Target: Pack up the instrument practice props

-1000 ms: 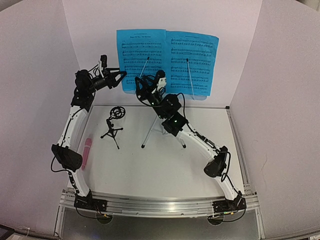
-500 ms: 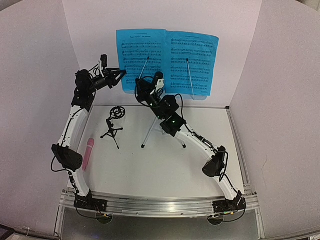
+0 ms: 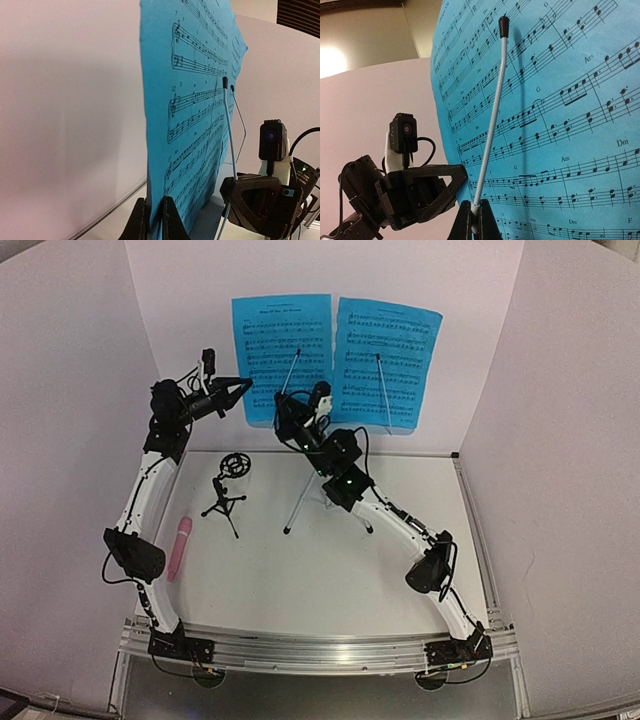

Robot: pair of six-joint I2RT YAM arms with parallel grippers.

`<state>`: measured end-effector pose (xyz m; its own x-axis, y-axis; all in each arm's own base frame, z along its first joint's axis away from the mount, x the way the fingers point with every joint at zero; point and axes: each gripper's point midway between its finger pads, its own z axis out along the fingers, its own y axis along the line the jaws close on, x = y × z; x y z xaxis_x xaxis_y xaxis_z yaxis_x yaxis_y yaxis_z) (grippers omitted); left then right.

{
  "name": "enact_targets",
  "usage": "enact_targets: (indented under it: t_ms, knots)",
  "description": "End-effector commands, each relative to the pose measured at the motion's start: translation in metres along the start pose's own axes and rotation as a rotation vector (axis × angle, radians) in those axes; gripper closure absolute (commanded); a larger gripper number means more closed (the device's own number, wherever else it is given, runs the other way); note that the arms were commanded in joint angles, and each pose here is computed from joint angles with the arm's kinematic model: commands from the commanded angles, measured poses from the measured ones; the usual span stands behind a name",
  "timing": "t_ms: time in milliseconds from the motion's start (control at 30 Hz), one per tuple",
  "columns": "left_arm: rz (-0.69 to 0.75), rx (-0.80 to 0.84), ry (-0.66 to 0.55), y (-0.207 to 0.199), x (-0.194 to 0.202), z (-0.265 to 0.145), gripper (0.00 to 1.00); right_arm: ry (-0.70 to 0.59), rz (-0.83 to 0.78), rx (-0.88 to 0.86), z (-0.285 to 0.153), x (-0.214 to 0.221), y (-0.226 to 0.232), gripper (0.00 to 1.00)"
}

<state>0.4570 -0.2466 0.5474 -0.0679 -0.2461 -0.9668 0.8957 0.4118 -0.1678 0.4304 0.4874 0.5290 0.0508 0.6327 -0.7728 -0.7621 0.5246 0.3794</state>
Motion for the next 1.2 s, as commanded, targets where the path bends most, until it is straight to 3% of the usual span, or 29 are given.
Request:
enact_targets:
  t_ms: [0,433,833,1167]
  knots:
    - [0.05,-0.093,-0.113,-0.007,-0.048,-0.02,1.0,-0.009,0.018,-0.032,-0.003,-0.017,0.015,1.0]
    - [0.187,-0.155,-0.198,-0.008,-0.099,-0.064,1.0,0.017,0.006,-0.02,-0.005,-0.009,0.011,1.0]
    - [0.18,-0.07,-0.082,-0.011,-0.053,-0.038,1.0,0.015,0.003,-0.018,-0.005,-0.01,0.011,1.0]
    - [0.143,-0.007,-0.057,-0.008,-0.034,-0.018,1.0,0.021,-0.011,-0.022,-0.004,-0.01,0.013,1.0]
